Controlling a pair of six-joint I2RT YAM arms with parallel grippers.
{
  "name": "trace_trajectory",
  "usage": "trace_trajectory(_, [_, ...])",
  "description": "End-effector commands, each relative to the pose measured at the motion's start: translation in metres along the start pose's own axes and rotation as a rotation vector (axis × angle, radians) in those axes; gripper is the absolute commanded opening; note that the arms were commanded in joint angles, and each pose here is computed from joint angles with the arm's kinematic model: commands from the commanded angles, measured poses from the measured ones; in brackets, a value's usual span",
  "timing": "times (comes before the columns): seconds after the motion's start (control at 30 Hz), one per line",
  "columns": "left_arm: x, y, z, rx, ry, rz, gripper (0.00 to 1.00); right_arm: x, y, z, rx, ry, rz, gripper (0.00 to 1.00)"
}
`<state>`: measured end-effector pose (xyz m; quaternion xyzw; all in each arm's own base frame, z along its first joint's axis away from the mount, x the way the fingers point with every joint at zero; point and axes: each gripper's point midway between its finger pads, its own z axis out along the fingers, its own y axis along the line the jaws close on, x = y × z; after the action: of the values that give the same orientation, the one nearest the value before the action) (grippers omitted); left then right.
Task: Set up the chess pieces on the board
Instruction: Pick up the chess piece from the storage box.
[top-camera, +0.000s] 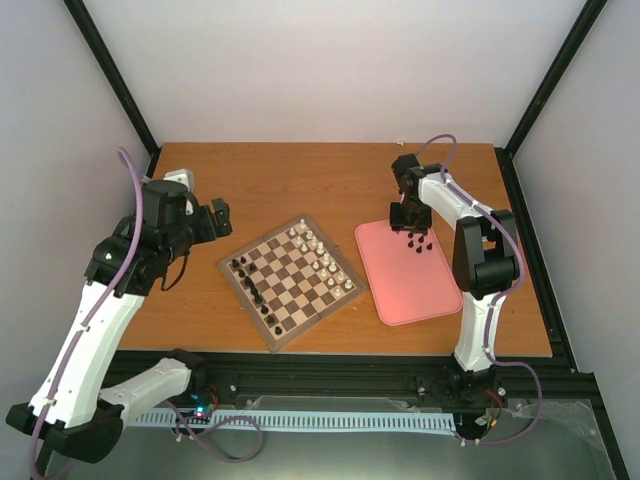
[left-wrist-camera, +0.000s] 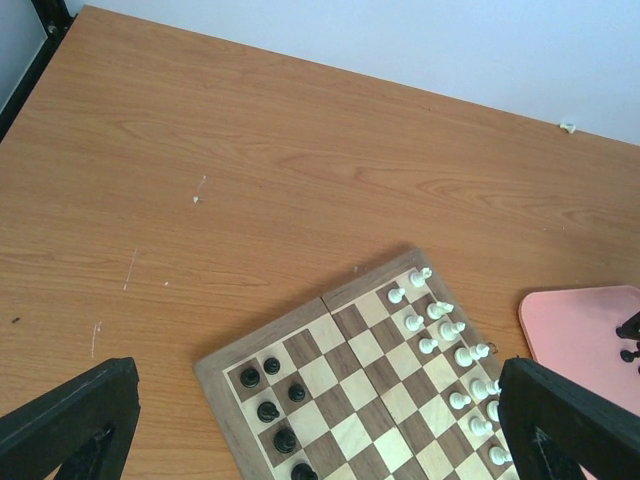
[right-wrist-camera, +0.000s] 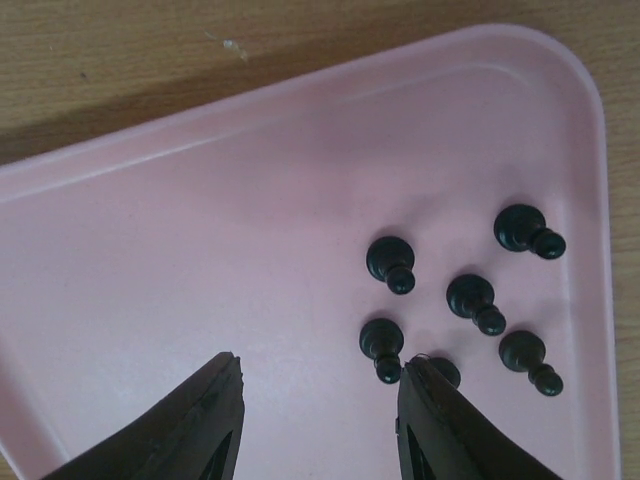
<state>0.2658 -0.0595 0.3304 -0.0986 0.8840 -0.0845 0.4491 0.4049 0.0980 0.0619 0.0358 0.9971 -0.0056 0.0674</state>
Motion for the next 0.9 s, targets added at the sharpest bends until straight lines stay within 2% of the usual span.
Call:
trace_trajectory(0.0, [-0.009,-0.007,0.002,0.025,-0.023,-0.017,1.00,-0.014,-0.003,0.004,0.004,-0.037,-0.014,0.44])
trace_trajectory(0.27, [-0.010,-0.007,0.008,0.011,-0.017,-0.024,1.00,-0.024,-0.020,0.017,0.008,-0.027,0.003,0.43])
trace_trajectory(0.63, [-0.011,-0.010,0.016,0.006,-0.008,-0.032,1.00,-0.024,-0.023,0.032,0.007,0.000,-0.009,0.35])
trace_trajectory(0.87, [-0.011,-0.010,0.017,0.007,-0.007,-0.043,1.00,-0.023,-0.027,0.035,0.017,0.008,-0.011,0.22])
